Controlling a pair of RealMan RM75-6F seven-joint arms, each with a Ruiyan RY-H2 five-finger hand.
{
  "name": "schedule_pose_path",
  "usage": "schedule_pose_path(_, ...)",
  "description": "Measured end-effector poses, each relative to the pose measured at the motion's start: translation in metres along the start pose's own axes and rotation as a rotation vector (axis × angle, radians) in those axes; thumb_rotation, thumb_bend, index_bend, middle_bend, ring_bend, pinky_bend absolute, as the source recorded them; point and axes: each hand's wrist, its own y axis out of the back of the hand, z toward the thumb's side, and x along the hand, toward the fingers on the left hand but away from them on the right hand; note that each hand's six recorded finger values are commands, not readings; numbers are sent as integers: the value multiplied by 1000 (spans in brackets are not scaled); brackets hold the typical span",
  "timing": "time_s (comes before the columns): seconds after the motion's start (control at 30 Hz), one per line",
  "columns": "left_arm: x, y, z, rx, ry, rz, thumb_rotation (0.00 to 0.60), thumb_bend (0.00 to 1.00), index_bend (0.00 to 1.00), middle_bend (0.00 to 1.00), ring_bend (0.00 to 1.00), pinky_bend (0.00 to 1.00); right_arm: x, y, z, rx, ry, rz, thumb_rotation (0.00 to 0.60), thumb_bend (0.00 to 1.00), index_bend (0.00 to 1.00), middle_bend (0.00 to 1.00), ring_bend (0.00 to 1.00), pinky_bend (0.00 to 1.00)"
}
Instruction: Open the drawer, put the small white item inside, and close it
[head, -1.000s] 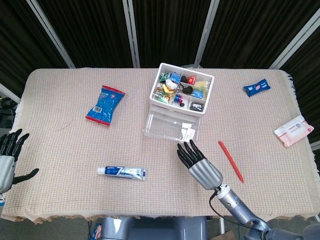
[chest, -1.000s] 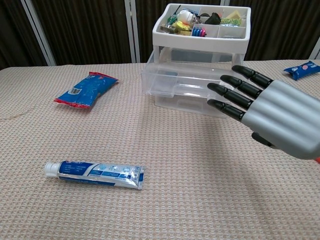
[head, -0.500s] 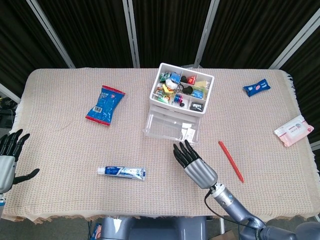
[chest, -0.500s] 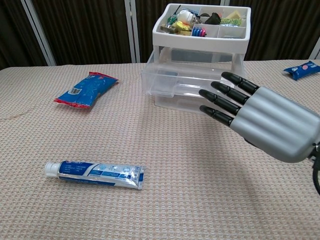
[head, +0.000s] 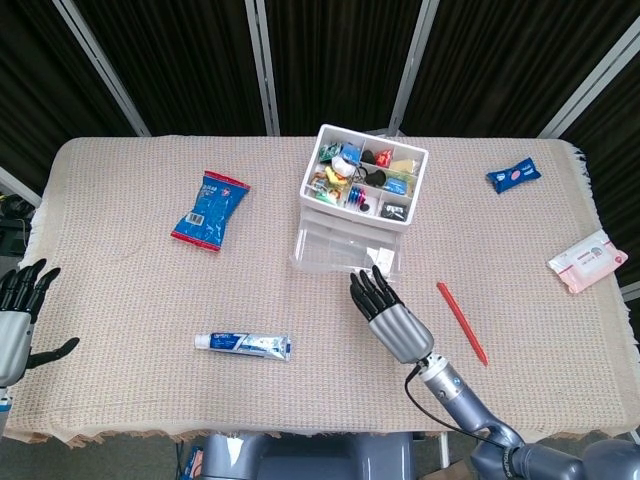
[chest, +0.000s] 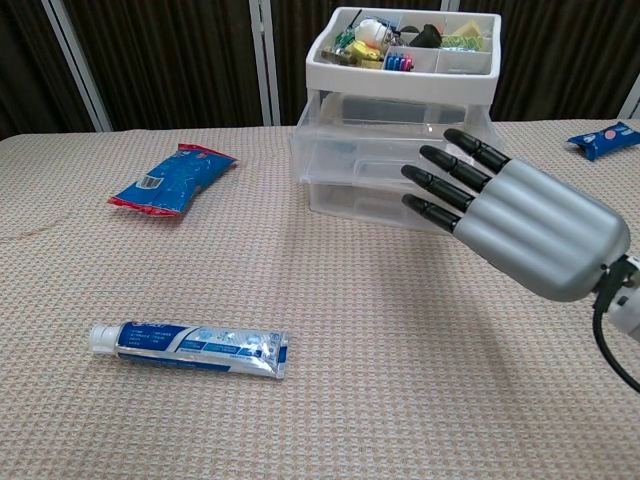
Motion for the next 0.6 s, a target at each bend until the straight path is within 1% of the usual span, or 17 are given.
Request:
schedule_pose_path(0.37,0,0,0,-1,1,2,600,136,89,0,0,0,-9,0,0,11,-11,8,600,185,111,0,0,0)
schedule_pose_path(0.6,0,1,-1,-3,4,4,600,136,89,0,0,0,-20,-3,0,16,-24,26,600,184,112,0,0,0)
